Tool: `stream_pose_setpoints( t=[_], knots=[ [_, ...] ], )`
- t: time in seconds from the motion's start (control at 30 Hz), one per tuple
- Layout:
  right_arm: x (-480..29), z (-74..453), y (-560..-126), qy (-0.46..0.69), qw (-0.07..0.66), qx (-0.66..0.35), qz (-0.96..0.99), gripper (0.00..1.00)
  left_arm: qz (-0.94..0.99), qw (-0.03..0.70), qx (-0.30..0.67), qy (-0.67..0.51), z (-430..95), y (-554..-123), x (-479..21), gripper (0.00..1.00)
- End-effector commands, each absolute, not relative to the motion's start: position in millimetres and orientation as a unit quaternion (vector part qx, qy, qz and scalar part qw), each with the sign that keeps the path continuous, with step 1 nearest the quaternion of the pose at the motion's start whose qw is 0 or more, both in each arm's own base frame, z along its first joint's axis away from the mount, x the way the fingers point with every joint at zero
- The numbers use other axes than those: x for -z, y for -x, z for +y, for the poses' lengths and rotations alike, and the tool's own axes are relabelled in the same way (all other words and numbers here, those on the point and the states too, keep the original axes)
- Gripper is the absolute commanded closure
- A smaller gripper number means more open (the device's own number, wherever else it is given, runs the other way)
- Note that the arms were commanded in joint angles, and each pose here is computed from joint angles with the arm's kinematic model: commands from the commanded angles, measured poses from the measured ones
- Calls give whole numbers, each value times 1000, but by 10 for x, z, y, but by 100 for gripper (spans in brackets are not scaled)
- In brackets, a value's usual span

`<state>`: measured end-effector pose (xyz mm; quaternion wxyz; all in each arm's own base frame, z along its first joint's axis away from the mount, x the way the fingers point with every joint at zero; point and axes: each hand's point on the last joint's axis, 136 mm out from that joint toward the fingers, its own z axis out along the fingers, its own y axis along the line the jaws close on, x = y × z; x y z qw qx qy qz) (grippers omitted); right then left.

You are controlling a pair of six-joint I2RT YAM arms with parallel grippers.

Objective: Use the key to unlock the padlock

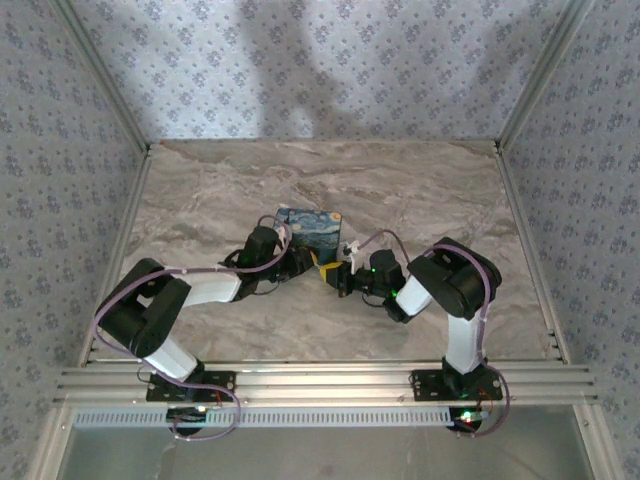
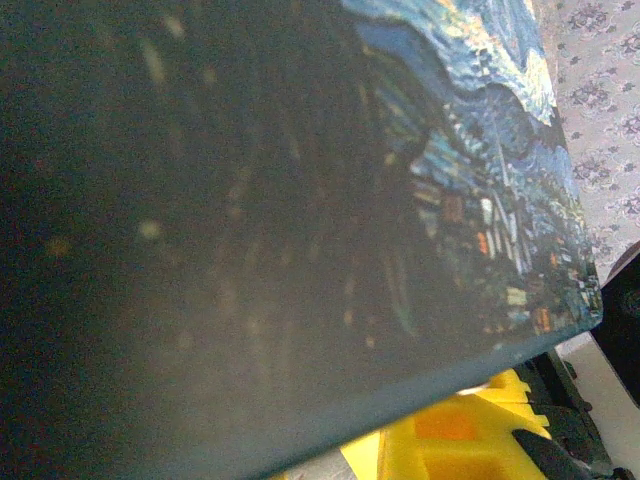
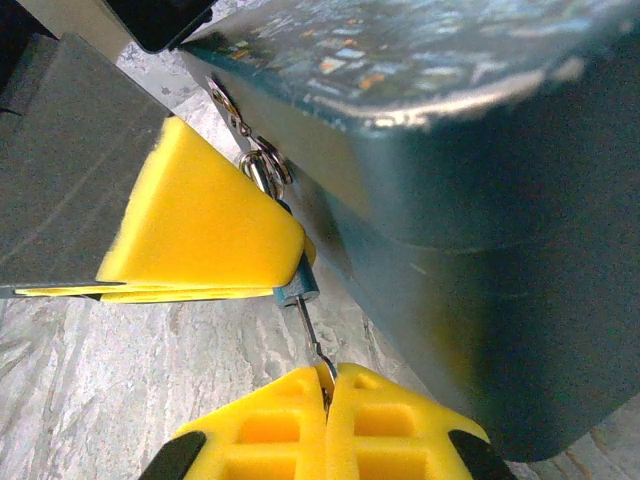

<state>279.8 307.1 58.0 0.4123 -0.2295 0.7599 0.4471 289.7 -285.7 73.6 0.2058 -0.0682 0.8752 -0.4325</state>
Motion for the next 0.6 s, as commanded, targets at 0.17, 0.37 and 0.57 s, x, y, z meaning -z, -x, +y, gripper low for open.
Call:
stream_pose_setpoints(
  t=[0.17,0.37,0.57],
  knots=[
    [-809,3199,-2790,266,443,-462,720,100,853,198,482,31,-3107,-2813,-1051,79],
    [-798,3207,-2816,276,449,-451,720,100,853,197,482,30,-3116,-2804,-1049,79],
    [-750,3202,-2863,283,454,-435,724,100,854,195,481,29,-3128,-2798,-1055,79]
  ],
)
